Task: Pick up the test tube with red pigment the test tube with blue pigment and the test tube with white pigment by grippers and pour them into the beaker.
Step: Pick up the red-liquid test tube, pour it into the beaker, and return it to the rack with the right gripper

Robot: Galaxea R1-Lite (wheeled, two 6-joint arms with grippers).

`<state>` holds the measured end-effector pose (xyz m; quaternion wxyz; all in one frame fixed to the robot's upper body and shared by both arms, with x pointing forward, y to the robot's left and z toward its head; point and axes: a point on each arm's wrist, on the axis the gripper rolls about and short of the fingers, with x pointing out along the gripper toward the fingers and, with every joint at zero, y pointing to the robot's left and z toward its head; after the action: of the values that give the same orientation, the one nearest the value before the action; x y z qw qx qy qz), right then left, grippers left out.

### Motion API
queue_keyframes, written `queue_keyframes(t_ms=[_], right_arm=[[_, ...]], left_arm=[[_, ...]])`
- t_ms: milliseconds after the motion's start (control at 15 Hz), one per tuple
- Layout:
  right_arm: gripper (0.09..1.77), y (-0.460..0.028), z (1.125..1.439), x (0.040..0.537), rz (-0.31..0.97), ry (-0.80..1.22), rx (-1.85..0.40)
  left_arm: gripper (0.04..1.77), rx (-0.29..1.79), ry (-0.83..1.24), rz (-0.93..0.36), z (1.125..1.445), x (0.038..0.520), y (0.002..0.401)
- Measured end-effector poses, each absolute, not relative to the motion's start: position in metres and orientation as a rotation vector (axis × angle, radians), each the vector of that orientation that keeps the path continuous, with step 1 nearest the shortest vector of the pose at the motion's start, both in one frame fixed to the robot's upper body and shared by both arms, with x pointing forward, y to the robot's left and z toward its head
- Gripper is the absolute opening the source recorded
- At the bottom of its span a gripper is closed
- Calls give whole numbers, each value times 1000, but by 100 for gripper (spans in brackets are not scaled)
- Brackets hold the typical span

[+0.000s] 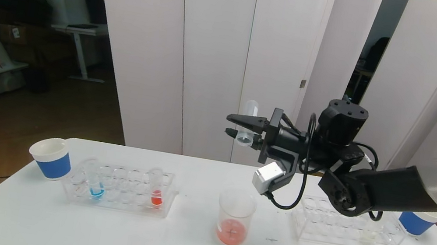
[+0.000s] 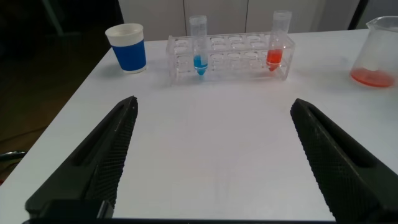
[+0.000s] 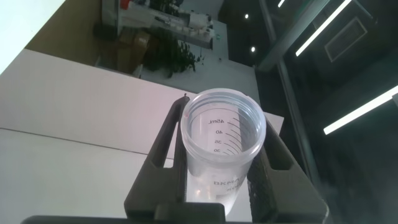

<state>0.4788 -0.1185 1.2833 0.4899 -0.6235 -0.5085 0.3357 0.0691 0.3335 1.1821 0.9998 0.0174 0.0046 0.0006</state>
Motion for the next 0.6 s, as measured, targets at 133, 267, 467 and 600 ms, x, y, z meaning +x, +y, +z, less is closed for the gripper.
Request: queue_keyframes(t_ms=[133,267,467,600], right_arm=[[60,-120,1291,476,782,-1169,-1503],[60,-124,1296,477,710,-1011,-1472],[60,-127,1304,477,575,-758,-1350],[60,-127,1309,477,460,-620,-1283]], left_arm=[[175,35,9,1,1182,69,334],[175,34,9,1,1182,69,334],[175,35,9,1,1182,69,334],[175,35,9,1,1182,69,334]])
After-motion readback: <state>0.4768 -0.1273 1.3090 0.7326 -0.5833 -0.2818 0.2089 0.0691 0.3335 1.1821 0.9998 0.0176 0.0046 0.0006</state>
